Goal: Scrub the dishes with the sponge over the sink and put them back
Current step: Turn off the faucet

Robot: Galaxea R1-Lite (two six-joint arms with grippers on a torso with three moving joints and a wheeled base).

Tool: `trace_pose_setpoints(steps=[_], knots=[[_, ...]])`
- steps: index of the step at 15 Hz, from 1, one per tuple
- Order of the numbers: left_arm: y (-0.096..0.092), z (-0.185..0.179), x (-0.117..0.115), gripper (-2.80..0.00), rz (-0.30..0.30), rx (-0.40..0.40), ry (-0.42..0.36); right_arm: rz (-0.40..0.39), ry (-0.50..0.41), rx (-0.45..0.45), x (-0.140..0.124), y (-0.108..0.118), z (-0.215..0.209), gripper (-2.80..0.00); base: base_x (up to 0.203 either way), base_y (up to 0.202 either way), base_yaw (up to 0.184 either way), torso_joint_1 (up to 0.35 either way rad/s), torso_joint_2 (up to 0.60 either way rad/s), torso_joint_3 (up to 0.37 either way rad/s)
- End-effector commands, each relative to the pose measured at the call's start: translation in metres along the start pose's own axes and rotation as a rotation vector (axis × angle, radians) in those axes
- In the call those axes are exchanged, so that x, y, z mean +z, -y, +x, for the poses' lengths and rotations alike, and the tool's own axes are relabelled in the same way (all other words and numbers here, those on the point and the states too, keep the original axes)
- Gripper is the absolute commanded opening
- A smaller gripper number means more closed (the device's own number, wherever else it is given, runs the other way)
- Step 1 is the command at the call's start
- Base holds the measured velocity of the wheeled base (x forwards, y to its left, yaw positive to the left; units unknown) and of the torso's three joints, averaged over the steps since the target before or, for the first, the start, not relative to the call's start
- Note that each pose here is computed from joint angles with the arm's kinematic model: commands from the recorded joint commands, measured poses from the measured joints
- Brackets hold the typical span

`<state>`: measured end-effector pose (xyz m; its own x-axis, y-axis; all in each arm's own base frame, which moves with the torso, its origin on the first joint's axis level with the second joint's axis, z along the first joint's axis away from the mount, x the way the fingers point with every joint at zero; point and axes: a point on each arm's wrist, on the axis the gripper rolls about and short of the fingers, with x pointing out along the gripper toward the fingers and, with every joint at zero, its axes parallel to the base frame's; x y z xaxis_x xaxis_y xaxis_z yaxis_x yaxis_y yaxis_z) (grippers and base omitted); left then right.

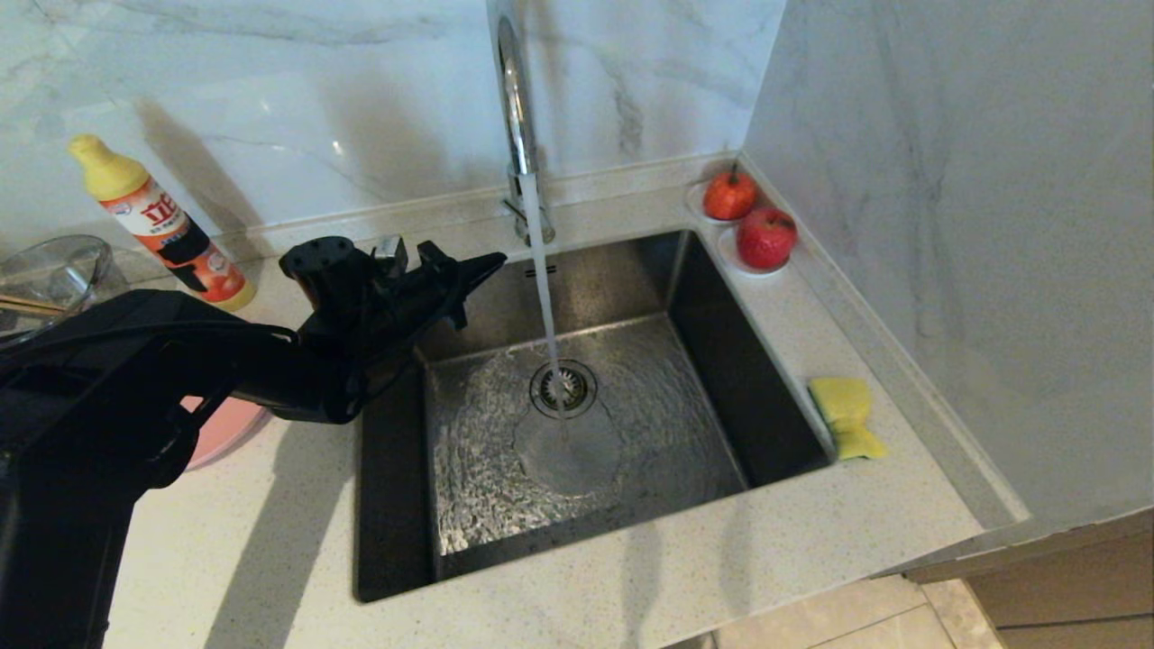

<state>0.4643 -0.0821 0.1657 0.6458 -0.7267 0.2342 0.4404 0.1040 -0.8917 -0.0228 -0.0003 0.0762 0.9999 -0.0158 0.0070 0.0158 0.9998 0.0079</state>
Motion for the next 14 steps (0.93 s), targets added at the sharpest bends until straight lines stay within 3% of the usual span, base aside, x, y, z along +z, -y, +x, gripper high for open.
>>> trace_pose_setpoints(steps=[1, 6, 14], knots=[[0.01, -0.002, 0.001, -2.8, 0.001, -0.037, -0.021, 0.0, -0.001, 0.0, 0.0, 0.0, 0.0, -2.8, 0.0, 0.0, 0.0, 0.0, 0.0, 0.0], [0.006, 0.004, 0.003, -2.8, -0.014, -0.056, -0.046, -0.001, -0.001, 0.0, 0.0, 0.0, 0.0, -2.8, 0.0, 0.0, 0.0, 0.0, 0.0, 0.0], [0.029, 0.015, 0.013, -2.8, -0.011, -0.134, -0.076, 0.0, -0.001, 0.0, 0.0, 0.0, 0.0, -2.8, 0.0, 0.0, 0.0, 0.0, 0.0, 0.0]])
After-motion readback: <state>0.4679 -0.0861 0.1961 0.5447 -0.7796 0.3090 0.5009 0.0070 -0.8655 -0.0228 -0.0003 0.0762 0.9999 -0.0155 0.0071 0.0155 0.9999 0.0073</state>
